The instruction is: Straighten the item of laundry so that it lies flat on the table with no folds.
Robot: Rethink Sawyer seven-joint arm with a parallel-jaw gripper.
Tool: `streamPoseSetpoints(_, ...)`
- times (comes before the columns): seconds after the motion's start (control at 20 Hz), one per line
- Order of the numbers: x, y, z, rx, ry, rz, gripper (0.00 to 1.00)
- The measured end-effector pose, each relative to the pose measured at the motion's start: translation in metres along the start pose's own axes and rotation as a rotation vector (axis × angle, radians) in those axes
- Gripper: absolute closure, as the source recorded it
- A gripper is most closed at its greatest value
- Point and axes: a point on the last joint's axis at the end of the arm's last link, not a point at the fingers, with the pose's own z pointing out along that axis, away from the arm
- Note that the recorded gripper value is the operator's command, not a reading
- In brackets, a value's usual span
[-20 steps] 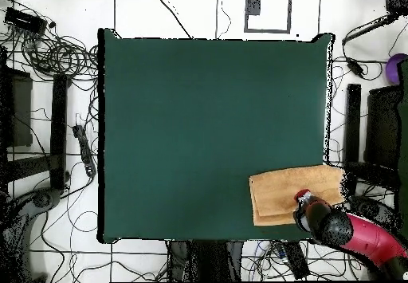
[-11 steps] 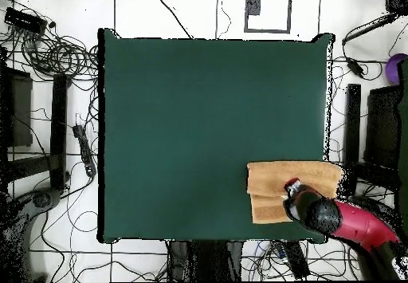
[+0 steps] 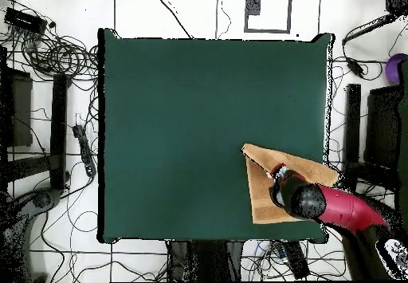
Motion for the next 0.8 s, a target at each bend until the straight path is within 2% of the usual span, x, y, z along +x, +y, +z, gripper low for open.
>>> streamPoseSetpoints(0.4,-0.024,0.019,0.004,-0.018,0.017,0.005,1.0)
streamPoseSetpoints(0.65,-0.057,0.029,0.009,-0.023,0.051,0.009,1.0)
streamPoseSetpoints(0.8,-0.066,0.031,0.012,-0.017,0.071,0.009,1.0)
